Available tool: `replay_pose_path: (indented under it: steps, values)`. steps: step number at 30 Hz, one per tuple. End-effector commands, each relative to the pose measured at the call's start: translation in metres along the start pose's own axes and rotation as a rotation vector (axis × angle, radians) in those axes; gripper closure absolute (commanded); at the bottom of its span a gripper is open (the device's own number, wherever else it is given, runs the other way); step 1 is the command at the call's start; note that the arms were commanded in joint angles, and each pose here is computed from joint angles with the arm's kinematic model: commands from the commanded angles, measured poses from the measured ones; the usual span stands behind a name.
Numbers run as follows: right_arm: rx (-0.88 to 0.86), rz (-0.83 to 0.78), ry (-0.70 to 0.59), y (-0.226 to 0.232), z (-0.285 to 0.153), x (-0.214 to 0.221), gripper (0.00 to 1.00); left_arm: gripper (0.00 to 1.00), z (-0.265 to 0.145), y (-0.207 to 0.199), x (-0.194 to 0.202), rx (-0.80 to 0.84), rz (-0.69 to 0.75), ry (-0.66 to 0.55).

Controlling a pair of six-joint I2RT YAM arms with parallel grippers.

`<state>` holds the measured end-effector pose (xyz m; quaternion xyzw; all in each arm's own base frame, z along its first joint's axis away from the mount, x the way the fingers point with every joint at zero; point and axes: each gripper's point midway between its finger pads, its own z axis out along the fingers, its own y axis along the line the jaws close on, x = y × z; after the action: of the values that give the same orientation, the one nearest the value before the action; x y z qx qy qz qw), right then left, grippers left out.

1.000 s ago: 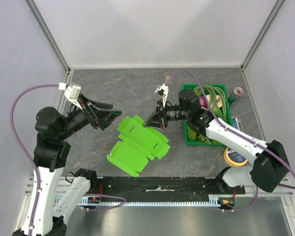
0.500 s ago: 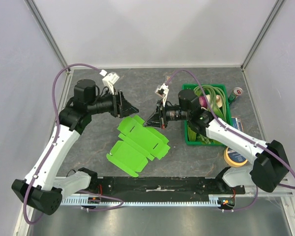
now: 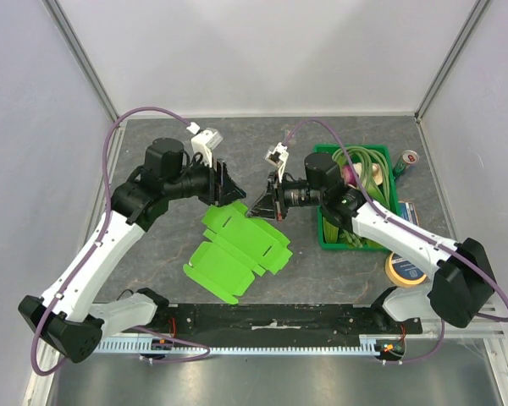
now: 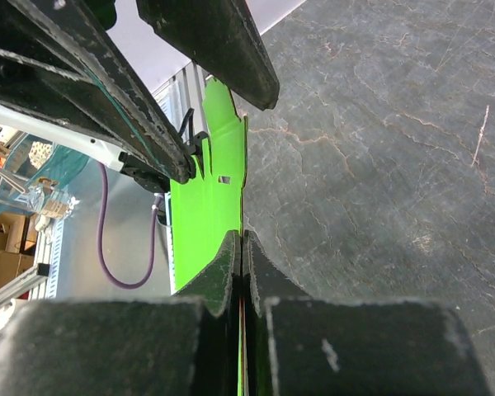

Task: Fold the paper box

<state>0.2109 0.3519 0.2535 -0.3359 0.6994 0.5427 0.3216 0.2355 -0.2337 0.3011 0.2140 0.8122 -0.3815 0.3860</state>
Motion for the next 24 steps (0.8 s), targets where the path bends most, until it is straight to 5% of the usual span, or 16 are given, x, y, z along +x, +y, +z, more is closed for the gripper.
replay_pose_path:
  steps: [1,17,20,24]
  values:
    - [-0.019,-0.043,-0.048,0.008,0.002,-0.024,1.00,0.48,-0.001,0.003,-0.007,-0.044,0.052,-0.012]
    - [0.021,-0.015,-0.081,-0.005,0.010,-0.031,1.00,0.67,-0.004,-0.011,0.008,0.013,-0.013,-0.012]
    - [0.013,-0.015,-0.080,-0.005,0.012,-0.031,1.00,0.49,-0.012,0.000,0.000,-0.071,0.005,-0.065]
    - [-0.001,-0.015,-0.070,-0.002,0.011,-0.029,1.00,0.37,-0.016,0.007,-0.009,-0.130,0.022,-0.067]
